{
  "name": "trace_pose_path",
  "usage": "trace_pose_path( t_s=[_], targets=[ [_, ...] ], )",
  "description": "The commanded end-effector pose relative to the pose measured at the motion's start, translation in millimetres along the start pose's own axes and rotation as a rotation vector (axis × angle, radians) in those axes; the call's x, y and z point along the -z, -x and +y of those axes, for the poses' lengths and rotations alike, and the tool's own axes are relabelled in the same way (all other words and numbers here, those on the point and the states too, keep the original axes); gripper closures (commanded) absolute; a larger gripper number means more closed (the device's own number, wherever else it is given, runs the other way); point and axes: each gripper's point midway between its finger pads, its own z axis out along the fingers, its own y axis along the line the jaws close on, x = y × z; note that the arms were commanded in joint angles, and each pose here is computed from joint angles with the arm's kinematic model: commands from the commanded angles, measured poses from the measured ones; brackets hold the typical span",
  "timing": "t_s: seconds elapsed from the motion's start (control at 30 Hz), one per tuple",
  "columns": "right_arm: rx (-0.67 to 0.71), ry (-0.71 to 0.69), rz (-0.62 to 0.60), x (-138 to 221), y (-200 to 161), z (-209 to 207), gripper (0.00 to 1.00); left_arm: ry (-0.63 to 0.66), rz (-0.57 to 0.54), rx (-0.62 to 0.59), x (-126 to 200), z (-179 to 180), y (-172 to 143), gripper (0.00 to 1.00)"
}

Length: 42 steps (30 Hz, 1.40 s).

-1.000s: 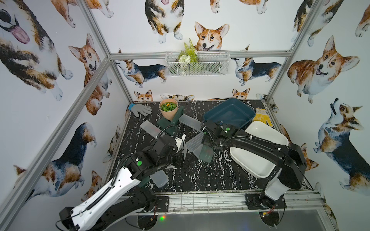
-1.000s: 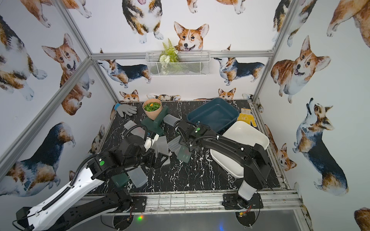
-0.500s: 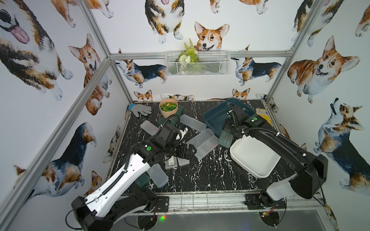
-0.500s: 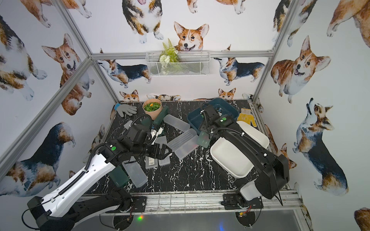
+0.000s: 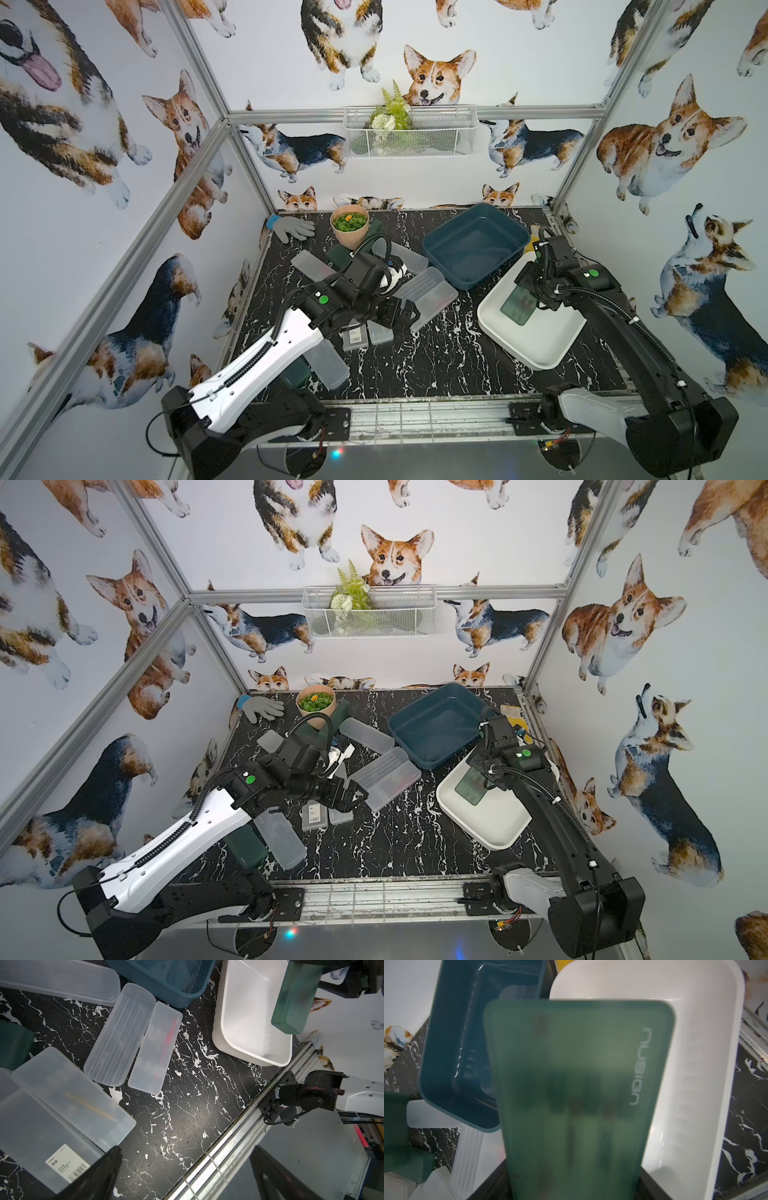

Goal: Place the pencil cases by color into the storage box
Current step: Place the pencil case at the storage box.

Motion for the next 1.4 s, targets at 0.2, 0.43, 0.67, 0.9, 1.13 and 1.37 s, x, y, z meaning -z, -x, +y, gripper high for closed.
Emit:
trace_pose_path(
  t_s=[0.2, 0.43, 0.67, 0.9, 1.13, 1.37],
  targets=[
    [-0.025, -0.058, 0.101, -30, -9, -19, 0.35, -0.028, 0.014, -0.052, -2, -8, 3, 0.01],
    [-0.067, -0.075, 0.164, -66, 10, -22, 0.35, -0.038, 0.015, -0.063, -4, -13, 5, 0.01],
    [-0.041, -0.106, 0.279, -108, 16, -16, 0.34, -0.063, -0.005, -0.111, -6, -22, 13, 0.01],
    [-0.026, -0.132, 0.323, -142, 24, -9, 0.34, -0.046, -0.024, -0.17, -14, -26, 29, 0.01],
    [-0.013, -0.153, 0.342, -168, 31, -9, 0.33, -0.023, -0.038, -0.182, -23, -27, 48, 0.01],
    [0.004, -0.168, 0.327, -182, 40, -14, 0.31, -0.014, -0.049, -0.18, -30, -30, 64, 0.01]
  ],
)
